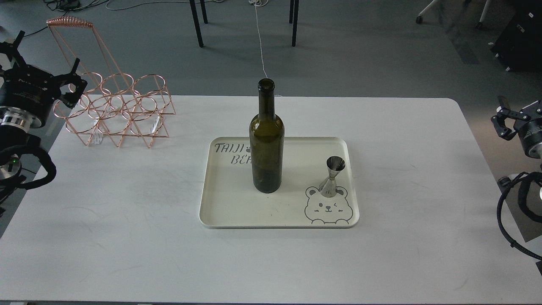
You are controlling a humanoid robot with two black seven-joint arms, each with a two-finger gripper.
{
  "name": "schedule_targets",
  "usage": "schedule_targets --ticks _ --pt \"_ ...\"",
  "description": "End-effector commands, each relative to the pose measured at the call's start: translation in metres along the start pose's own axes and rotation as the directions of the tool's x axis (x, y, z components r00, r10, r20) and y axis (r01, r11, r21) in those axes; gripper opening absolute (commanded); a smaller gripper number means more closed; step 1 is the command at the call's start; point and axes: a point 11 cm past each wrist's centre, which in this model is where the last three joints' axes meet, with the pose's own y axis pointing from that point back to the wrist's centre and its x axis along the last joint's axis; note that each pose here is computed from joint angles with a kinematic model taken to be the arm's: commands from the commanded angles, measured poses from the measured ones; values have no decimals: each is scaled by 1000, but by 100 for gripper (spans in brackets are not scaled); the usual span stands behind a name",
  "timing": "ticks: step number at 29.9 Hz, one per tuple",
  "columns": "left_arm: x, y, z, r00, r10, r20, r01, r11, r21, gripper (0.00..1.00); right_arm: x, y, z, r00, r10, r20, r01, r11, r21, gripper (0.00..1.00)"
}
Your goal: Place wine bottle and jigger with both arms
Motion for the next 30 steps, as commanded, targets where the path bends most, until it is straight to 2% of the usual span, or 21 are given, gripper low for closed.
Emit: schedule_targets --ticks 1,10,14,18,21,25,30 --pt "0 0 0 1000 1 2 -1 1000 1 98 0 0 0 1000 1 0 -1 1000 0 99" --pt "2 2 -2 1000 8 -6 -8 1000 1 98 -10 -4 1 999 -32 -1 32 999 -8 99" --pt "1 1 -2 1000 5 -7 -5 1000 7 98 -32 -7 5 992 -125 -34 123 991 -54 99" --pt "1 1 -5 1000 2 -14 -2 1000 9 98 -51 -5 -2 946 -264 -187 238 960 -150 99" --pt "0 1 -8 1000 -2 -21 3 1000 14 98 -69 -2 -4 871 -326 -368 262 941 -212 99" --pt "1 1 -15 999 8 -36 -7 1000 12 98 -92 11 -1 749 -402 -526 305 915 -266 99" --pt "2 2 -20 999 9 -47 -8 1000 16 98 -119 41 22 500 -508 -701 365 858 -362 99"
